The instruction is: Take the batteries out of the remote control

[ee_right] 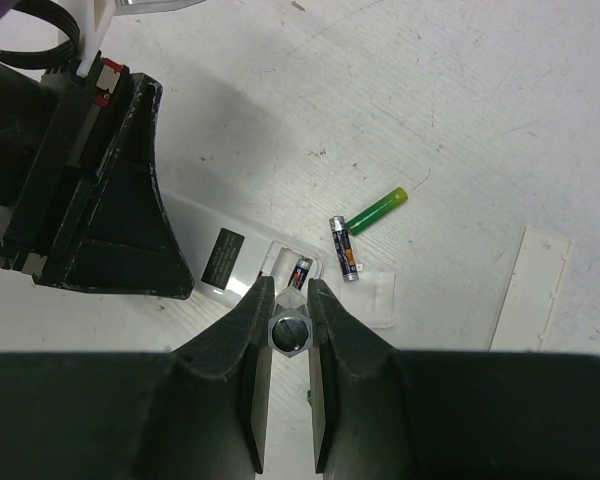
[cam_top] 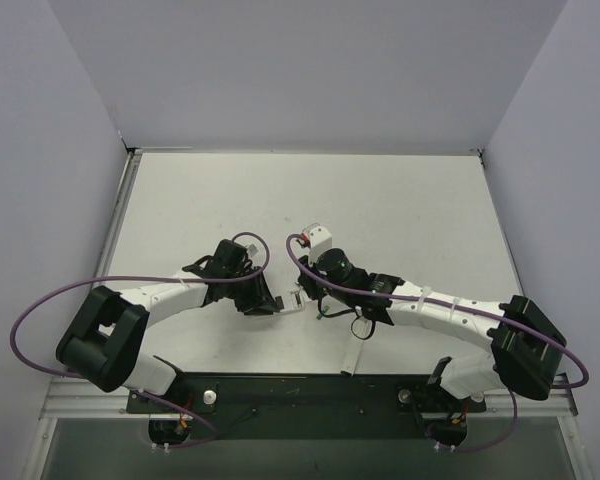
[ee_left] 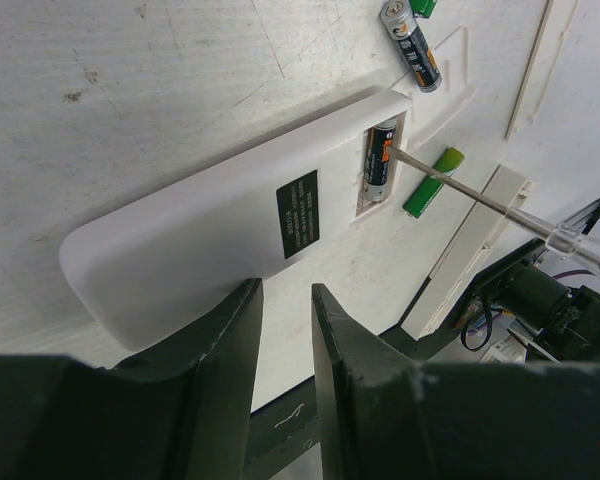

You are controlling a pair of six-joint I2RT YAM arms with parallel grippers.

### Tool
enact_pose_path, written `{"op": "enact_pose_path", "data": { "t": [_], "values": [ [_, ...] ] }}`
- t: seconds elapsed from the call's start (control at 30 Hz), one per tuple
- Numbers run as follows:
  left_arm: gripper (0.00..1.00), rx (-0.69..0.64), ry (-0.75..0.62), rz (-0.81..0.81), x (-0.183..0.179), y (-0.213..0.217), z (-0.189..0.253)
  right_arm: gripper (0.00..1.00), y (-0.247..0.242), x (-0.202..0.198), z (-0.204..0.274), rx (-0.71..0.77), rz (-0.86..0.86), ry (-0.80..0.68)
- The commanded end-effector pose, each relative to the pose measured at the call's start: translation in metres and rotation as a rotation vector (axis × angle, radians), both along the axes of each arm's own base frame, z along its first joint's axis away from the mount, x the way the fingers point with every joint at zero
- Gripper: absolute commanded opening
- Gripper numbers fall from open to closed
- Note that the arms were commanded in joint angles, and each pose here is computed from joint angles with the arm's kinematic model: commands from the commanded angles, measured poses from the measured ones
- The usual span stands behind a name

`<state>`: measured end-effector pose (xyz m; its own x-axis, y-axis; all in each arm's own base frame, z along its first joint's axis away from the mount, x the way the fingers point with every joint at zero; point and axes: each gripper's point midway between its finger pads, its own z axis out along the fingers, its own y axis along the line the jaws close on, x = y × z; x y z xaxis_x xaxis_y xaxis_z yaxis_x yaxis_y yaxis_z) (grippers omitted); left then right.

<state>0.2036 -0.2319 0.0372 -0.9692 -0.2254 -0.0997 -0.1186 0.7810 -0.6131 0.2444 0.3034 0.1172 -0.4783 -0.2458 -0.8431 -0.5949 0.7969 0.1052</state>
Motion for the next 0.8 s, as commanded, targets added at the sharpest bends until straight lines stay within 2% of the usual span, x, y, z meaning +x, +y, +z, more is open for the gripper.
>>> {"op": "enact_pose_path", "data": {
  "t": [0.0,0.3,0.77],
  "values": [
    [0.37,0.050,-0.007,0.013,0.002,0.007,-0.010,0.00,-0.003,0.001,0.013,0.022,0.001,-0.039],
    [0.37,0.055,-0.005,0.015,0.002,0.008,-0.012,0.00,-0.004,0.003,0.019,0.014,0.001,-0.047],
    [0.37,0.054,0.000,0.014,0.003,0.007,-0.012,0.00,-0.013,0.001,-0.013,-0.058,-0.019,-0.022]
  ]
}}
